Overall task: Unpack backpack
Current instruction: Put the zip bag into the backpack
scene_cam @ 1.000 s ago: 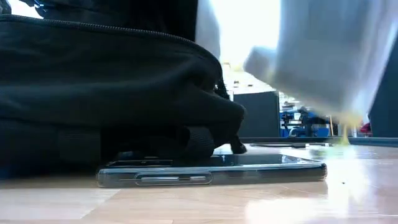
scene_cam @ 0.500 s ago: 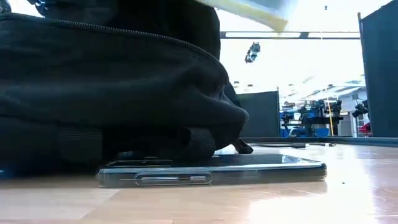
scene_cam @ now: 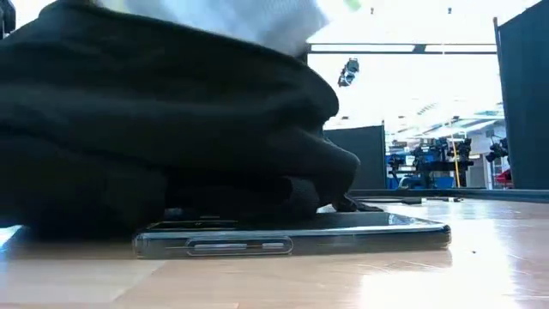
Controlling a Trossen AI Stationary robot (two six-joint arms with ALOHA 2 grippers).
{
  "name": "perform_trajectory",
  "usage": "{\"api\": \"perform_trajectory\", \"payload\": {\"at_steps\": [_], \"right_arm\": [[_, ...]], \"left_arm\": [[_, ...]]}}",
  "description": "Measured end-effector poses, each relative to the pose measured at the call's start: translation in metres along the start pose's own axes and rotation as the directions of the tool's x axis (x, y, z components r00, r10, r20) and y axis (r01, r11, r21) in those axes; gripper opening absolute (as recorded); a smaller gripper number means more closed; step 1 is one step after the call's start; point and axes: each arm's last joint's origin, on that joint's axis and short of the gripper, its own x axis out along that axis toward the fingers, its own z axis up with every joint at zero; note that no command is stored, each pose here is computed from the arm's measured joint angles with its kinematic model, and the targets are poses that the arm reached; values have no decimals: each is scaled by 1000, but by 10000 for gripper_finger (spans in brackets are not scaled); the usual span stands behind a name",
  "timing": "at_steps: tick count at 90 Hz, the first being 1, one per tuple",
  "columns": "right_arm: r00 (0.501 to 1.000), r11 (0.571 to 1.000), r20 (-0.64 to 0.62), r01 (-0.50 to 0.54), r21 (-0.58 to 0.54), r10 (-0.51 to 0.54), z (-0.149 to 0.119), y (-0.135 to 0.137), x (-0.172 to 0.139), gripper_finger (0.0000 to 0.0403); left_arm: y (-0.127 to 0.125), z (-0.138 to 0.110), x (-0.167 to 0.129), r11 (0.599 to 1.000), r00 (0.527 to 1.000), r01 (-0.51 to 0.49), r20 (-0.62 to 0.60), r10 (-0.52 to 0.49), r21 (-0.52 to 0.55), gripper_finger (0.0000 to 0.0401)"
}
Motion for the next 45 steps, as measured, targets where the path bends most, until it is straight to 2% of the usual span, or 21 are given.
{"api": "perform_trajectory", "payload": {"at_steps": [14, 30, 45], "right_arm": [[996, 996, -23, -88, 2, 88, -20, 4, 14, 0], [989, 997, -129, -69, 42, 74, -60, 6, 36, 0], [986, 995, -156, -45, 88, 59, -91, 3, 53, 0]], "left_arm": [[-2, 8, 0, 1000, 999, 10, 39, -9, -9, 0], [-3, 18, -1, 998, 995, 58, 87, -56, -15, 0], [-4, 22, -1, 998, 992, 65, 105, -63, -12, 0]]}}
